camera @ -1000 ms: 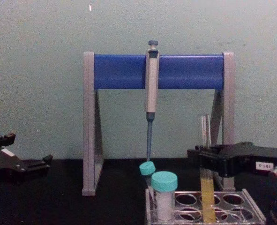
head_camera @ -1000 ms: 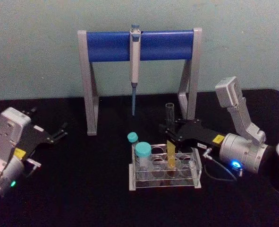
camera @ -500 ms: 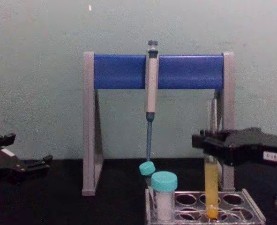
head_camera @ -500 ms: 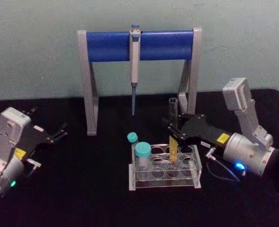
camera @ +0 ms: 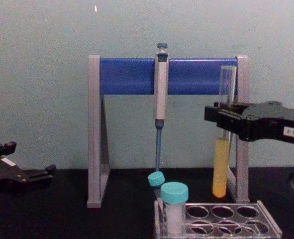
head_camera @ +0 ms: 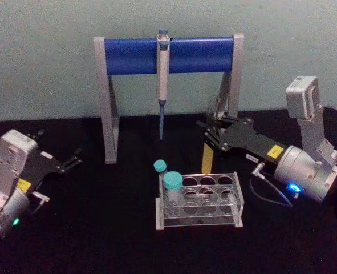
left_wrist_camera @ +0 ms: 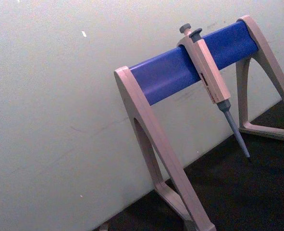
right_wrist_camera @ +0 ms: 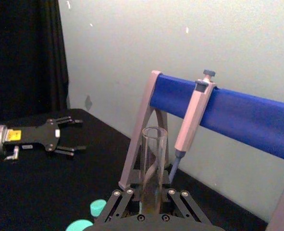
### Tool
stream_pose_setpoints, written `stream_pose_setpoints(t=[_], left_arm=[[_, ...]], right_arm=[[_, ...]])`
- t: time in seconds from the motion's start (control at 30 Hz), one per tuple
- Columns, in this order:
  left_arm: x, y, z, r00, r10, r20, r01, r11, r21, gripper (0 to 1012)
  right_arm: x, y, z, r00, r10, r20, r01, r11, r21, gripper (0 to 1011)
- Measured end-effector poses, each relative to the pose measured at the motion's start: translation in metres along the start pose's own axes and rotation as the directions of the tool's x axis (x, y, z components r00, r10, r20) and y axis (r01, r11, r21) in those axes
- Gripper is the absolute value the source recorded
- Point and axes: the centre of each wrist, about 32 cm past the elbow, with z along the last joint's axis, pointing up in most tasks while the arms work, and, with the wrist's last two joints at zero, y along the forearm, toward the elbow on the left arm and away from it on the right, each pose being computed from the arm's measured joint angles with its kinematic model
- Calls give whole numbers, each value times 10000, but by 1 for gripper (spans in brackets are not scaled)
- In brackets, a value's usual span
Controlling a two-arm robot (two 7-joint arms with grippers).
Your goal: Pick up the test tube from the test tube rack, shake it, then place it back into the test tube rack.
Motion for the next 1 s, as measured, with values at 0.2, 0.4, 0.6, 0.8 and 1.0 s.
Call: stream_pose_setpoints(t=[0.2, 0.4, 0.6, 0.8, 1.0], left_arm=[[0, 0, 0, 10000, 0, 0, 0, 10000, 0, 1010], [0, 0, 0, 10000, 0, 0, 0, 10000, -1, 1010], [0, 0, 0, 10000, 0, 1, 0, 10000, 0, 1010], [0, 0, 0, 10000, 0, 0, 0, 10000, -1, 1010], [0, 0, 0, 10000, 0, 0, 0, 10000, 0, 1010]], right_arm=[[5, 45, 29, 10000, 36, -50, -35, 9998, 179, 232], [26, 85, 39, 9999, 73, -98, -71, 9996, 265, 232], [40, 100, 40, 9999, 101, -98, -98, 9996, 268, 232], [44, 101, 43, 9999, 99, -87, -97, 9996, 256, 232], [43, 96, 47, 10000, 56, -80, -54, 9997, 245, 233]])
